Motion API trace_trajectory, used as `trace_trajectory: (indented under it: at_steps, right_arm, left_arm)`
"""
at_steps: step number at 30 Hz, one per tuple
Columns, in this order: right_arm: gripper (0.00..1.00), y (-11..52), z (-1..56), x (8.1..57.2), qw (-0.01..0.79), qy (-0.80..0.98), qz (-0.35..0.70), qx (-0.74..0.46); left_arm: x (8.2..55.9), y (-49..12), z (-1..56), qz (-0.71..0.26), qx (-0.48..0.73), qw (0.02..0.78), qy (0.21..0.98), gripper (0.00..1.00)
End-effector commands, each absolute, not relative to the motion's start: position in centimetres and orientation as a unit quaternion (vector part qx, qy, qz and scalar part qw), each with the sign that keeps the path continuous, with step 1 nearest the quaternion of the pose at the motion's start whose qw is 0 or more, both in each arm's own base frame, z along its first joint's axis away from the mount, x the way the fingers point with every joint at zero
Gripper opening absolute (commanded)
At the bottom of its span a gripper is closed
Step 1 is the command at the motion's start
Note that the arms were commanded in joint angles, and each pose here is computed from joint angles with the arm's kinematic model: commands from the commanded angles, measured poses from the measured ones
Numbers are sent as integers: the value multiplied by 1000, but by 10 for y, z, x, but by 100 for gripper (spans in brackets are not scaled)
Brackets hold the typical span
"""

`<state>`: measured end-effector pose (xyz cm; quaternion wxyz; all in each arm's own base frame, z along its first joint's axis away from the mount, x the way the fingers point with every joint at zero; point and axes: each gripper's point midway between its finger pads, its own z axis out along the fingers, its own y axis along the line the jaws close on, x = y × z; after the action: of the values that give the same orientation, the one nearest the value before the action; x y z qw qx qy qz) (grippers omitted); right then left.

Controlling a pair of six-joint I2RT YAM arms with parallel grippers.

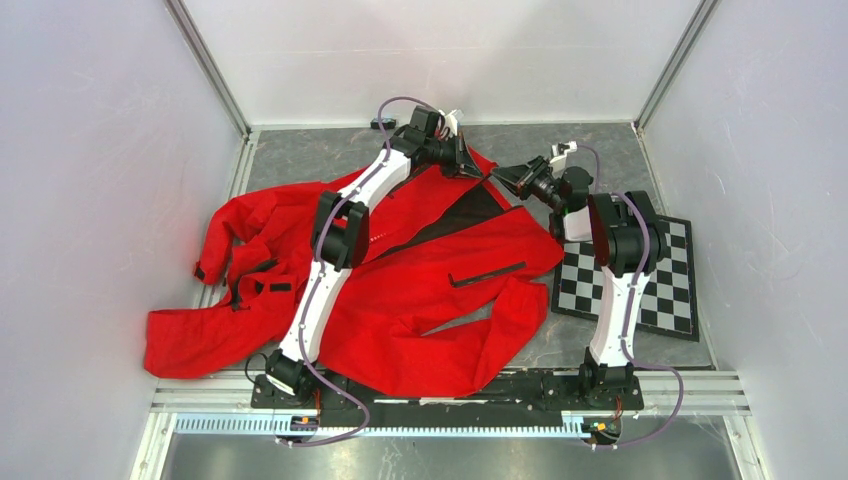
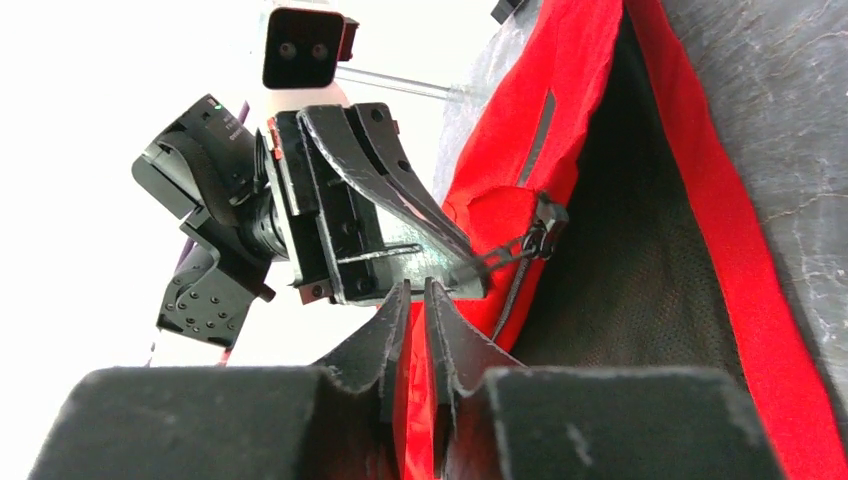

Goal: Zip up the jacket

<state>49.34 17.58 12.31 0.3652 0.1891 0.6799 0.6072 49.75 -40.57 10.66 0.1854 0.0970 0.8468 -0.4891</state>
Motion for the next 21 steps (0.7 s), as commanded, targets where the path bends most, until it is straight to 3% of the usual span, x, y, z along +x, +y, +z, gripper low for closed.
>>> trace_trajectory:
  at_steps: [1,10,11,15,21]
  right_arm:
    - [12,175,142,509,388,650,625,193]
    - [13,171,135,568,415,688,571,169]
    - [17,167,138,566,422,691,564,161]
    - [49,151,140,535,449,718,521,109]
    - [56,153,122,501,440,726,525,65]
  left_arm:
    - [494,-412,148,-522,104,198,823,2]
    - [492,-411,147,-523,100,192,824,2]
    - [493,-410,147,-523,99,192,824,2]
    - [497,-407,146,-524,93,193,824,2]
    - [495,-413,151,-550,89,184,810,2]
